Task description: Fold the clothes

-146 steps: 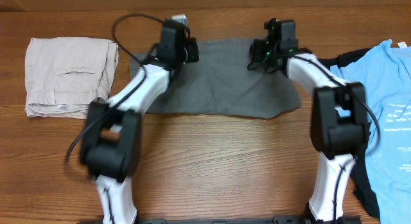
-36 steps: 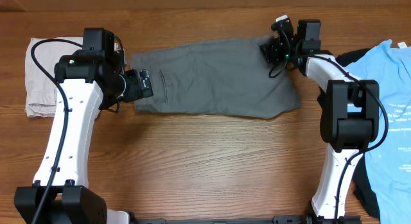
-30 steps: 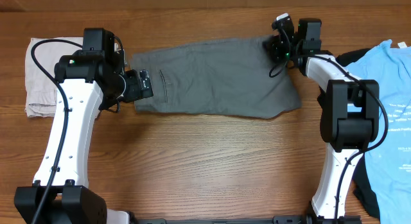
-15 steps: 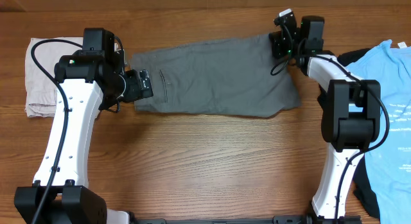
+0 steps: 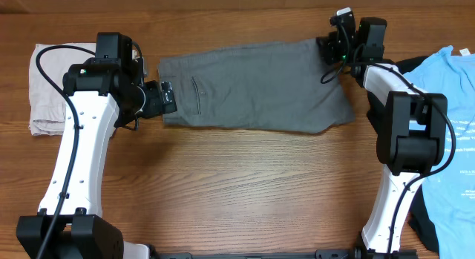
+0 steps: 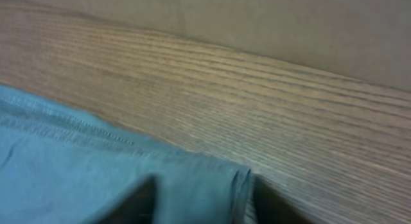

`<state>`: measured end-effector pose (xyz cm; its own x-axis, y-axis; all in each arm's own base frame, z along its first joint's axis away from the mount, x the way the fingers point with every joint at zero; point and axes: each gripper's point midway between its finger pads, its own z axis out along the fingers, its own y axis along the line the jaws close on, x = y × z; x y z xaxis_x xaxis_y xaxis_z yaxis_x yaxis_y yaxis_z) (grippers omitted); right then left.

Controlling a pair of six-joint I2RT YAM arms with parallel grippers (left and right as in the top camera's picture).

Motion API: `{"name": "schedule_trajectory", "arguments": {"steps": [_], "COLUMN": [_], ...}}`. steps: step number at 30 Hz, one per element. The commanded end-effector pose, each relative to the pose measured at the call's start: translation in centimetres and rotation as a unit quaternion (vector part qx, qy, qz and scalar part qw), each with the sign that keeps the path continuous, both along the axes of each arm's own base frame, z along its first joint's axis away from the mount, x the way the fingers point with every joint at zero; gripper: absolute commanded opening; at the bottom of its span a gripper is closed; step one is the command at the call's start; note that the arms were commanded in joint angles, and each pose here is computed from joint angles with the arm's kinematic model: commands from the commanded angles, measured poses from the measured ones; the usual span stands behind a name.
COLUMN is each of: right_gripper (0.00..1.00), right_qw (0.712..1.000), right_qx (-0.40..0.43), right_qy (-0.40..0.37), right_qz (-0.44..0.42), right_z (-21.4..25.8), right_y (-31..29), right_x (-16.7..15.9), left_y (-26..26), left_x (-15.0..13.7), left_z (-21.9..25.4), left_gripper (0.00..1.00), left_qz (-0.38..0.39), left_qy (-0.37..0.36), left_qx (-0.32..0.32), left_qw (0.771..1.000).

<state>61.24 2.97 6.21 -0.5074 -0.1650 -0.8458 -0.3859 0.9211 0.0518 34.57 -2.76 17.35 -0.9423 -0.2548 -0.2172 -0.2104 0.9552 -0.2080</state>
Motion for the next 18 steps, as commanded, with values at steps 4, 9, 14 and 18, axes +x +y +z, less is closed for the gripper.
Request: {"name": "schedule_trajectory", "arguments": {"steps": [4, 9, 14, 18], "right_gripper": [0.75, 0.75, 0.75, 0.75], "right_qw": [0.996, 0.994, 0.984, 0.971], "right_qx": [0.069, 0.110, 0.147, 0.150], "right_qy": [-0.024, -0.004, 0.092, 0.178], "right_qz": [-0.045, -0.006, 0.039, 0.057], "right_z": [7.2, 14.1, 15.3, 12.6], "right_y": [-0.5, 2.2, 7.3, 11.1], "right_x": [0.3, -3.6, -9.0, -12.0], "left_y": [0.2, 0.2, 1.1, 1.1], "left_x": [0.8, 1.0, 1.2, 2.2], "left_z": [0.1, 0.0, -1.3, -3.6], "left_gripper": [1.00, 0.99, 1.00, 1.00], "left_qz": [0.008, 0.008, 0.034, 0.049], "left_qy": [-0.013, -0.015, 0.005, 0.026], "left_qx": [-0.002, 0.000, 0.021, 0.016], "left_qw": [1.000, 1.000, 0.999, 0.998]}}
